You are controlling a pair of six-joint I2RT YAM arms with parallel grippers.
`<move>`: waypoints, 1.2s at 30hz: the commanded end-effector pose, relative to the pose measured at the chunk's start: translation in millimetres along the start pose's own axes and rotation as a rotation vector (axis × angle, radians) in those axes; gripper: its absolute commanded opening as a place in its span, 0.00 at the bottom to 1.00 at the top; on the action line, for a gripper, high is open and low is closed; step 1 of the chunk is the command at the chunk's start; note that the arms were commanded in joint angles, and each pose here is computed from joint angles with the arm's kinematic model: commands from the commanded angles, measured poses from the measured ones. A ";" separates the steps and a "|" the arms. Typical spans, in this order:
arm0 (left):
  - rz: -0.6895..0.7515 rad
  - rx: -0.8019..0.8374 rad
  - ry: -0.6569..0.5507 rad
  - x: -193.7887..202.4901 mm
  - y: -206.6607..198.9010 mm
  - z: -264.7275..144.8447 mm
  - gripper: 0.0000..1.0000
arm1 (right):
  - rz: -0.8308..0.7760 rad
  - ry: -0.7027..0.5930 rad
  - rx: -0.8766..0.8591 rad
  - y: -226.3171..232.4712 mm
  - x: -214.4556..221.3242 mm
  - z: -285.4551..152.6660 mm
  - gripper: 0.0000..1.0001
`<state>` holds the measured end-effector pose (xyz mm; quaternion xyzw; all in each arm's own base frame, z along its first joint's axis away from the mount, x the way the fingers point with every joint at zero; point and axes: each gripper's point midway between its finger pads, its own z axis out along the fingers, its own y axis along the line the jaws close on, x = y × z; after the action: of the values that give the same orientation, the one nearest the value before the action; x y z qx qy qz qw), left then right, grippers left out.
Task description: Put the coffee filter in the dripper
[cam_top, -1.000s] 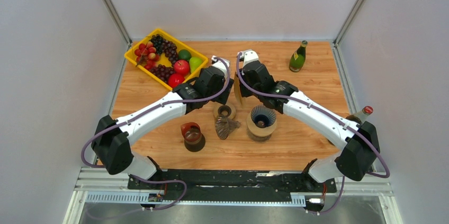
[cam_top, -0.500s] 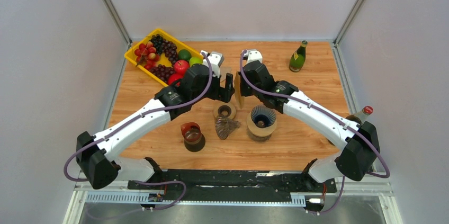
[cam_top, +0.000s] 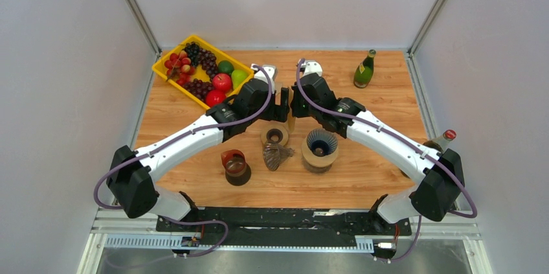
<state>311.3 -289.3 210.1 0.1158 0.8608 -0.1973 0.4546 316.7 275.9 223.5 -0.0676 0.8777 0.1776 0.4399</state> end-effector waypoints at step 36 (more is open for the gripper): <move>-0.017 -0.087 -0.064 -11.3 9.7 24.9 0.65 | 0.025 0.027 -0.091 9.8 -6.1 -16.9 0.00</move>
<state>331.3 -292.3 186.5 0.0903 0.8678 -0.1673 0.4592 305.7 284.8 216.6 -0.0756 0.8872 0.2142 0.4015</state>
